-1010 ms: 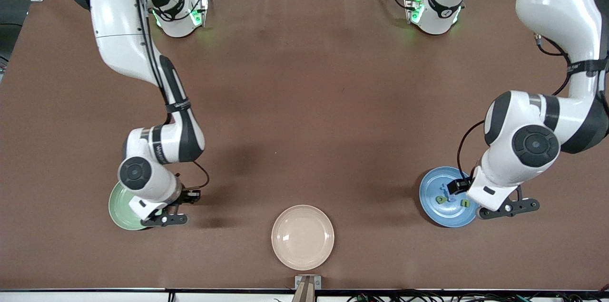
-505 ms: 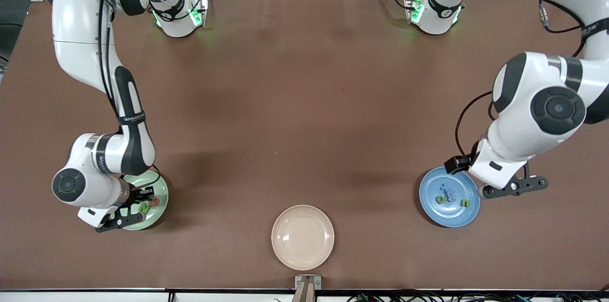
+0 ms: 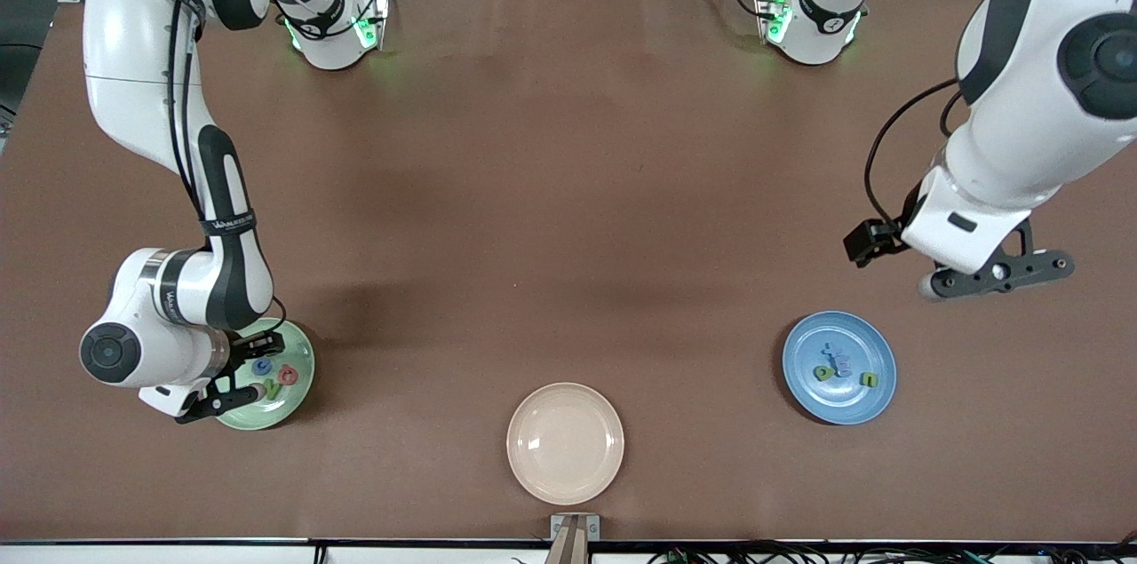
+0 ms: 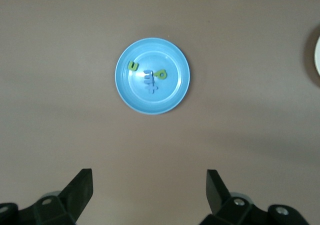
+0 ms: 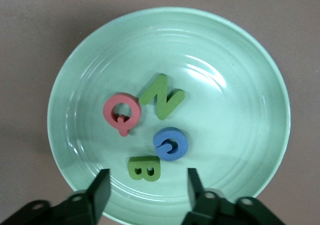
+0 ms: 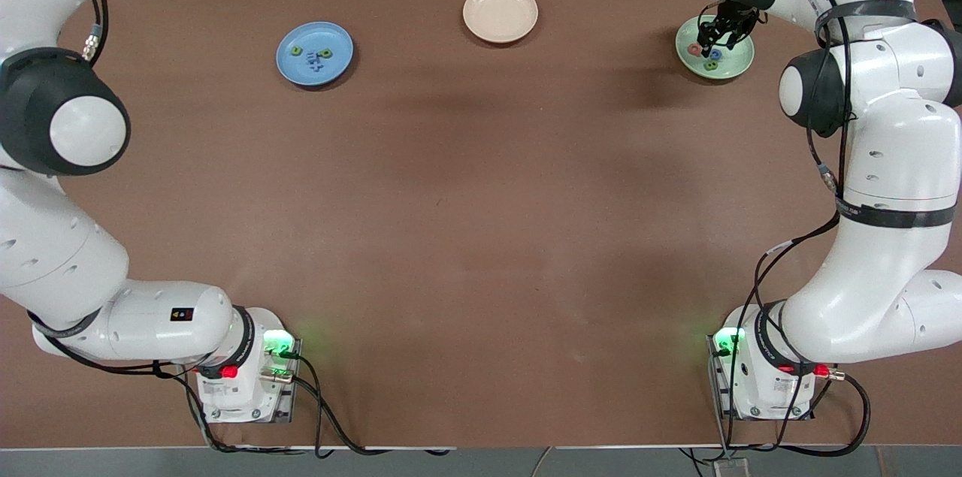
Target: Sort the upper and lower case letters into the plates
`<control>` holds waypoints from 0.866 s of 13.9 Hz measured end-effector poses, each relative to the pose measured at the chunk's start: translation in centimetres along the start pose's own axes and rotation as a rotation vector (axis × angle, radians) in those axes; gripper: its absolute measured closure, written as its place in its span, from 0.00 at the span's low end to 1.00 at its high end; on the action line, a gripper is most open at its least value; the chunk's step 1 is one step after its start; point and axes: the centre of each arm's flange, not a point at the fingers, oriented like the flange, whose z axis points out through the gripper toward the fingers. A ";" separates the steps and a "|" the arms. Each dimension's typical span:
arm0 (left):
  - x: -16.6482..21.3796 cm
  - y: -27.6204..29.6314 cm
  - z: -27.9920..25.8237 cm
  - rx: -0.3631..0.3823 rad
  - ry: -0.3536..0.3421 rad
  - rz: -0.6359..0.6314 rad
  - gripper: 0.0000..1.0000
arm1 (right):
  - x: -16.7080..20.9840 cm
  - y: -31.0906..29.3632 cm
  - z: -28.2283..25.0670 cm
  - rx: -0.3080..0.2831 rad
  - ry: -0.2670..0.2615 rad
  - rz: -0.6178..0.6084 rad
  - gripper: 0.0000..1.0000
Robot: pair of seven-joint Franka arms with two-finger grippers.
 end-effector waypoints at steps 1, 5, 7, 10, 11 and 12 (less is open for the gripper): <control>-0.7 -0.2 -1.1 0.004 -0.001 0.031 0.00 | 0.2 -0.3 -0.2 0.001 0.006 -0.004 0.11; -3.4 -1.2 -4.1 0.008 -0.025 0.151 0.00 | 0.8 -1.2 -6.9 -0.019 0.109 -0.017 0.00; -4.8 -2.4 -4.5 -0.001 -0.038 0.180 0.00 | 0.2 -1.7 -12.2 -0.024 0.173 0.003 0.00; -6.4 -4.4 -4.8 -0.006 -0.045 0.175 0.00 | -1.5 -1.7 -18.1 -0.024 0.234 0.026 0.00; -7.0 -4.4 -4.8 -0.013 -0.045 0.176 0.00 | -2.2 -1.6 -19.5 -0.020 0.240 0.034 0.00; -7.5 -4.2 -4.7 -0.023 -0.044 0.178 0.00 | -3.2 -1.3 -20.9 -0.012 0.238 0.046 0.00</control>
